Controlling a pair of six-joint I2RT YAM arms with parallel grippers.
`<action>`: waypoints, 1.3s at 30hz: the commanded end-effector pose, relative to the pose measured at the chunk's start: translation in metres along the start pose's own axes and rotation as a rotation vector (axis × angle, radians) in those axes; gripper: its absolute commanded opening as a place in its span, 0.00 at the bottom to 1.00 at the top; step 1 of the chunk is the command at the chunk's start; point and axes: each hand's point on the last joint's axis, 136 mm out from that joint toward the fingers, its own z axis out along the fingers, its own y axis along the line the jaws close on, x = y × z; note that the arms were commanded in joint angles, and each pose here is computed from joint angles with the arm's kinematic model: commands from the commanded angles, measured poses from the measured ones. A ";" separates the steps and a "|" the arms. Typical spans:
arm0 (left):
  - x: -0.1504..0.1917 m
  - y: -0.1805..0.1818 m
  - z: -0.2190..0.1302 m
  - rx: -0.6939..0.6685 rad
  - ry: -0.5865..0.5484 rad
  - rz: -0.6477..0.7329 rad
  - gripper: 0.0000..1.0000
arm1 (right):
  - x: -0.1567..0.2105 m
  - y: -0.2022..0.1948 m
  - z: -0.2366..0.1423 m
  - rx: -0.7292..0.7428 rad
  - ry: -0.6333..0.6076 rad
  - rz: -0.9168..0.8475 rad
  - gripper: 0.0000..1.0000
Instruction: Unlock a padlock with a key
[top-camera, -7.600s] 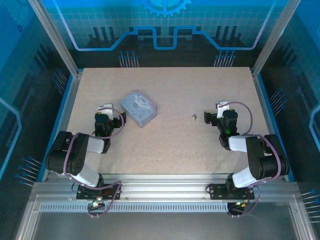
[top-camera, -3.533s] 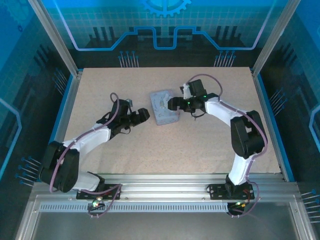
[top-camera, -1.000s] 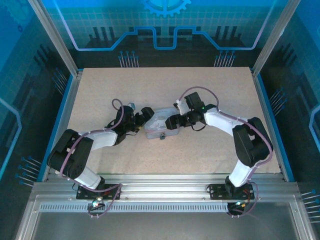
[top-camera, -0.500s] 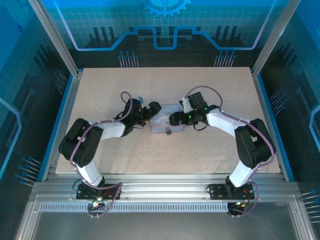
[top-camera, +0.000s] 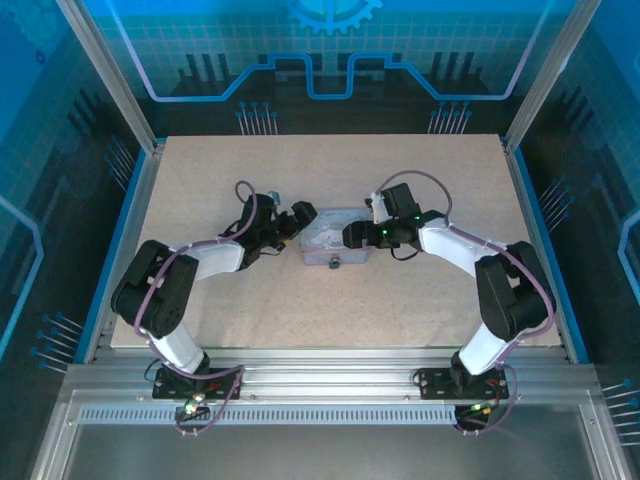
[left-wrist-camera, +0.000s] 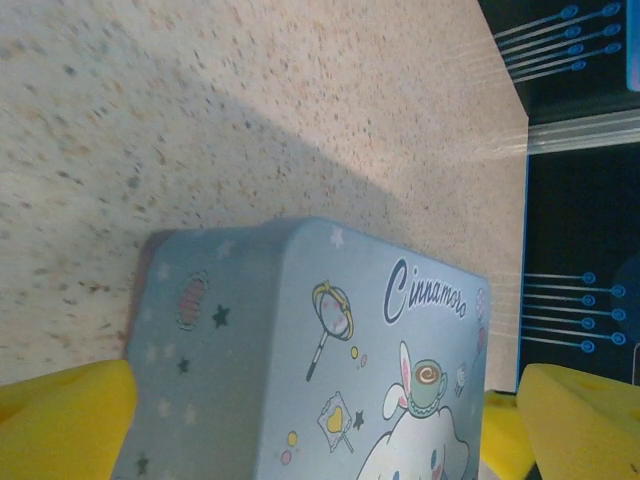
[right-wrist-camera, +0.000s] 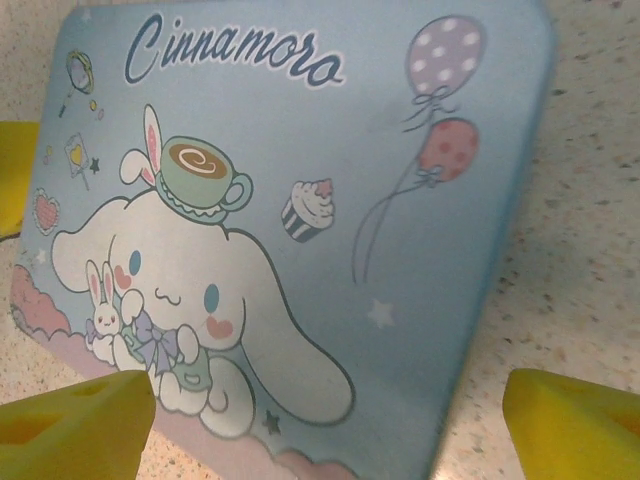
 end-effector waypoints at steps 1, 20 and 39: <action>-0.011 -0.002 -0.022 -0.013 -0.013 0.064 0.99 | -0.006 -0.008 -0.025 0.041 -0.047 0.002 0.91; 0.096 -0.043 -0.100 -0.249 0.185 0.390 0.92 | -0.009 -0.082 -0.055 0.416 0.055 0.161 0.75; 0.156 -0.063 -0.079 -0.239 0.258 0.449 0.91 | -0.021 -0.125 0.018 0.462 0.241 0.227 0.39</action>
